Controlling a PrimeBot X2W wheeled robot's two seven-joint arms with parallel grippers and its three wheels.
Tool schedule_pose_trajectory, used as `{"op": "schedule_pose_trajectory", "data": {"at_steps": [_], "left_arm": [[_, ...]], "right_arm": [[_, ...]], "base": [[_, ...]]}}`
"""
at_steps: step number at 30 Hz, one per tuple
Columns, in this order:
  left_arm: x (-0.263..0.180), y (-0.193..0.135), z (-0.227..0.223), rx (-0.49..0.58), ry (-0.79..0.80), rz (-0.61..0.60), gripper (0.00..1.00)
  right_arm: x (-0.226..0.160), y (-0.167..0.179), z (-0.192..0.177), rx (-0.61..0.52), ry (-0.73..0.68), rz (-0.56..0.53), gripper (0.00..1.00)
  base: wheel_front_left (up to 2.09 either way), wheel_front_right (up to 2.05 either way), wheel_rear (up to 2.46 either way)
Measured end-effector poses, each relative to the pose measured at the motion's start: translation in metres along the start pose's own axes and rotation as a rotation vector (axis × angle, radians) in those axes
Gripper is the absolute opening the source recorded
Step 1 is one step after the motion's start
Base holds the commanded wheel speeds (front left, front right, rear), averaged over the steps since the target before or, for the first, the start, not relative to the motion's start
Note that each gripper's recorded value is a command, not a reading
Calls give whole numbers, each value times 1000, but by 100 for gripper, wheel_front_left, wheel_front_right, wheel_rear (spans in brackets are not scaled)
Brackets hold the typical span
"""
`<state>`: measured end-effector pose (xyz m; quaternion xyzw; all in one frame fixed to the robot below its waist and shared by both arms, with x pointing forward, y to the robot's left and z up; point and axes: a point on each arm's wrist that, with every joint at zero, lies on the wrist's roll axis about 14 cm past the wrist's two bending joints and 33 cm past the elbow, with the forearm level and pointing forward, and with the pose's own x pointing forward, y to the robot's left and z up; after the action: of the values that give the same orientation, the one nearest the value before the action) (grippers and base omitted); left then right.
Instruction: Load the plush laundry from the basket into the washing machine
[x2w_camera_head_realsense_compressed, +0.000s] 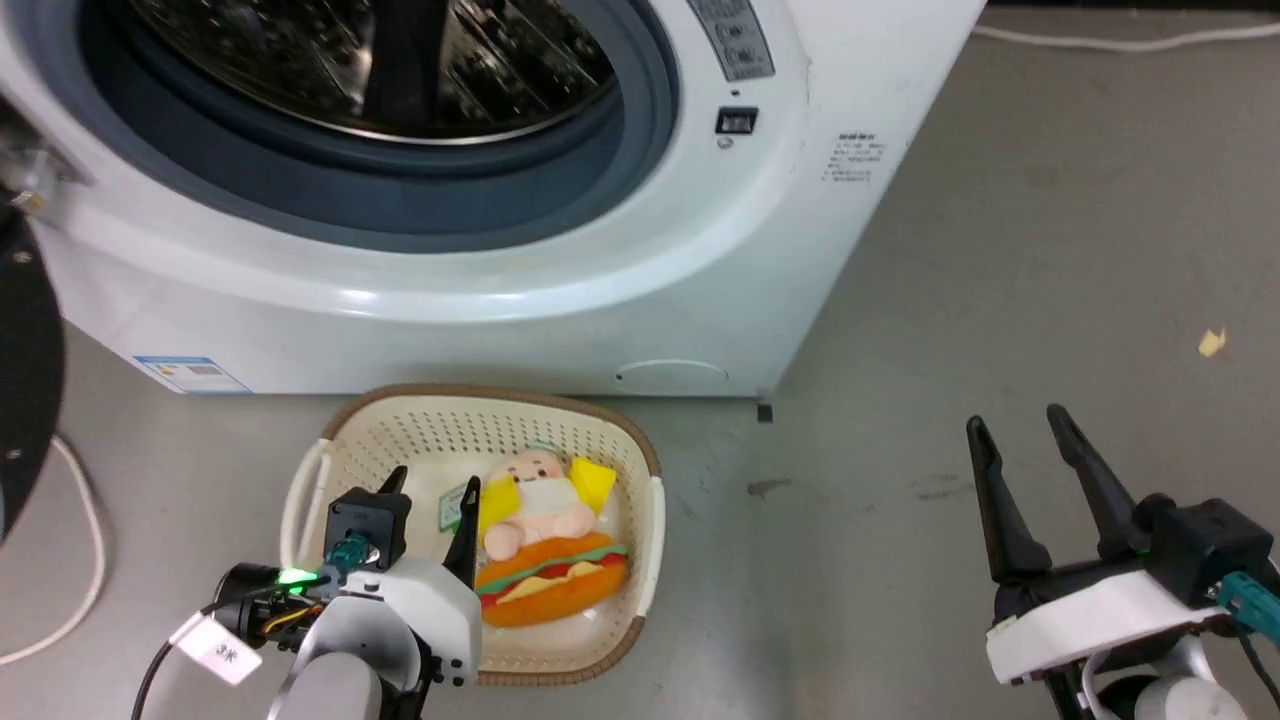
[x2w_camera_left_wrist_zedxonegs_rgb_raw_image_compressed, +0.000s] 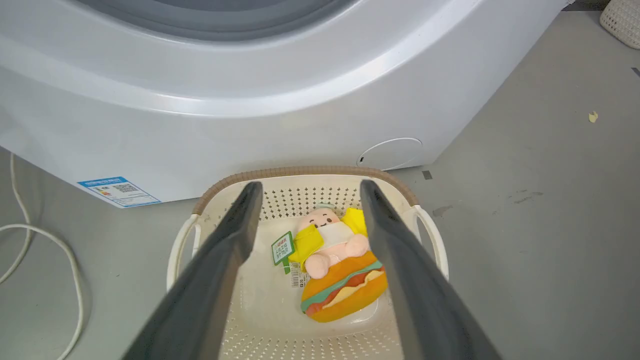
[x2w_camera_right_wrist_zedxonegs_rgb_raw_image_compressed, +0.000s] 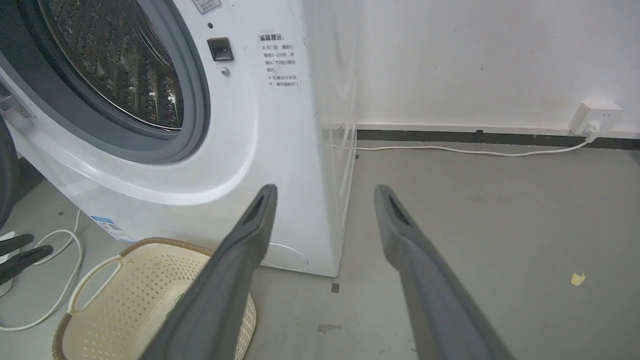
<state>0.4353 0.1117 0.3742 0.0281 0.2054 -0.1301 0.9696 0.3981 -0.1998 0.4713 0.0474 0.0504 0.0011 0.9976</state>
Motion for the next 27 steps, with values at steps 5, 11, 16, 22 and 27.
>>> {"op": "schedule_pose_trajectory", "data": {"at_steps": [5,11,16,22,27], "left_arm": [[19,-7,-32,11,113,-48,100],[34,-11,-66,5,221,-86,100],[44,-11,-95,38,316,-119,100],[60,-12,-121,39,402,-146,100],[70,-15,-143,50,482,-173,100]], "right_arm": [[4,-11,-10,20,19,-34,100],[8,-18,-22,47,43,-57,100],[14,-22,-24,37,41,-65,100],[15,-31,-38,40,73,-95,100],[17,-35,-49,47,93,-109,100]], "base": [[0,0,0],[0,0,0],[0,0,0],[0,0,0],[0,0,0]]}}
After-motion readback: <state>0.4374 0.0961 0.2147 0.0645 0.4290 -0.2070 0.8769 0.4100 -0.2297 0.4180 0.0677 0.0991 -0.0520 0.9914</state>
